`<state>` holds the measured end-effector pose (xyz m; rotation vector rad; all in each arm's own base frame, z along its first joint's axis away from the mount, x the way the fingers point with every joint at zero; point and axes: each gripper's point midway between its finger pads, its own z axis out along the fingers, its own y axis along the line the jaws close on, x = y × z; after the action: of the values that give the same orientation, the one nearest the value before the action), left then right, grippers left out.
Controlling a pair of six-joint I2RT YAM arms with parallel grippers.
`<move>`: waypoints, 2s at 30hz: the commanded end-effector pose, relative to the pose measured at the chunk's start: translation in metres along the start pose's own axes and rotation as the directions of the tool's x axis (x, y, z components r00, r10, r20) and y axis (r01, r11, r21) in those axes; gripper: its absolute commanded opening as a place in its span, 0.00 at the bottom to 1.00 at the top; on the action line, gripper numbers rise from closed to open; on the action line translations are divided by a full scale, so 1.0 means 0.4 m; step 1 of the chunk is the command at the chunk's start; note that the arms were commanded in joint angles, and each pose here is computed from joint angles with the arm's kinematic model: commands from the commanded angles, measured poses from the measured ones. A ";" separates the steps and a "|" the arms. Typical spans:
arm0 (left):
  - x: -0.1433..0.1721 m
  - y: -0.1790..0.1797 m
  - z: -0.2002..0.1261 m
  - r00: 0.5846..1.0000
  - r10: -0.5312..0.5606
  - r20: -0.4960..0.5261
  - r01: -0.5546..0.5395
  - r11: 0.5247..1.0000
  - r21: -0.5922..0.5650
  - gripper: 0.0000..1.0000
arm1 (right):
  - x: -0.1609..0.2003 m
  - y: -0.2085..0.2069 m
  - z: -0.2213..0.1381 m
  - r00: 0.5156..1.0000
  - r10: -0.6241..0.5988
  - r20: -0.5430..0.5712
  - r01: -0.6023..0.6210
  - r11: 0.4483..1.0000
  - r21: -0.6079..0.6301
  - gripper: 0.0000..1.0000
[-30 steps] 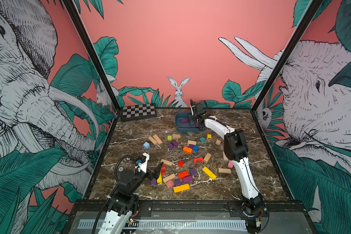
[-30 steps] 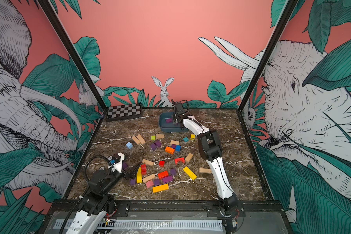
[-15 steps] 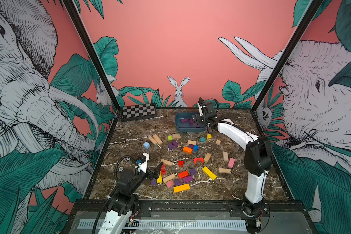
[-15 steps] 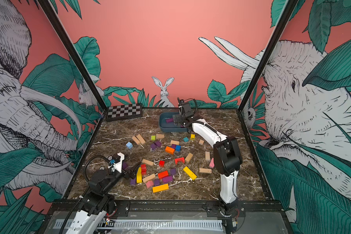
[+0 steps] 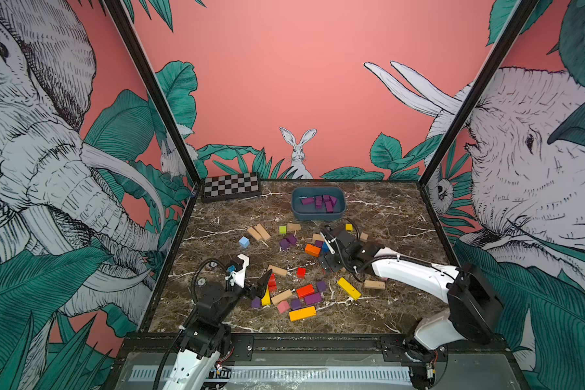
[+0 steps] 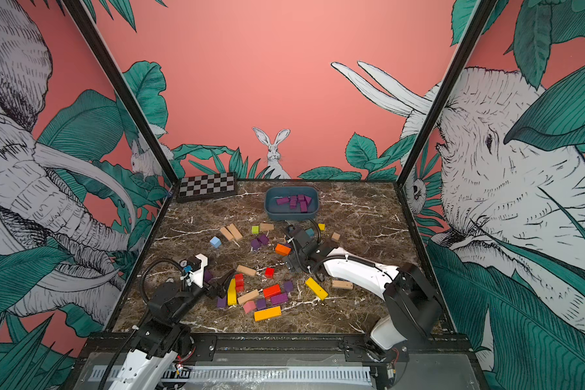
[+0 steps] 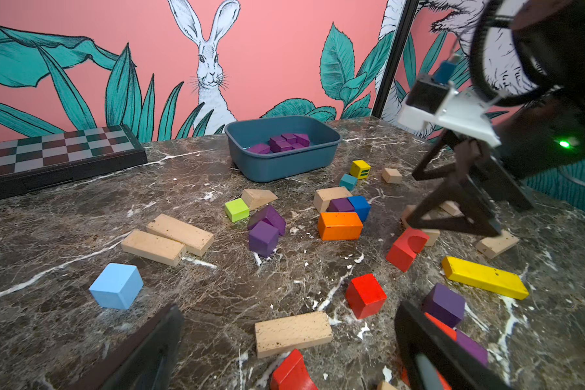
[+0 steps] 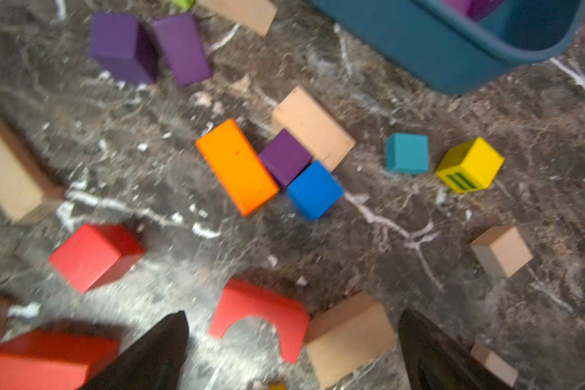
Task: Pick purple bricks into the storage bin
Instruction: Pick up the building block from the center of the board.
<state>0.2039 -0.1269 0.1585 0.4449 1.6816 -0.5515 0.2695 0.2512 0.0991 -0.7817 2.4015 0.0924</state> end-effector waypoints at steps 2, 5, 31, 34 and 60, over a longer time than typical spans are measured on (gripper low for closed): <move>0.003 -0.001 0.004 1.000 0.004 0.006 -0.004 1.000 0.005 0.99 | 0.050 0.019 -0.036 0.999 0.045 -0.005 -0.045 0.999 0.022 0.99; 0.003 0.000 0.003 1.000 0.005 0.006 -0.005 1.000 0.002 0.99 | 0.086 0.035 -0.040 0.999 0.046 -0.025 -0.046 0.999 0.022 0.95; 0.002 0.000 0.004 1.000 -0.001 0.007 0.001 1.000 0.002 0.99 | 0.100 0.146 0.044 0.993 0.089 -0.073 -0.097 0.989 -0.113 0.71; 0.003 0.000 0.004 1.000 -0.001 0.007 0.001 1.000 0.002 0.99 | 0.096 0.162 0.040 0.995 0.085 -0.058 -0.093 0.986 -0.141 0.71; 0.005 -0.001 0.007 1.000 -0.004 0.002 0.004 1.000 0.006 0.99 | 0.147 0.169 0.081 0.987 0.051 -0.155 -0.070 0.990 -0.119 0.47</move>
<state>0.2047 -0.1273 0.1571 0.4454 1.6890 -0.5519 0.2096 0.2800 0.0244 -0.8082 2.5944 0.2063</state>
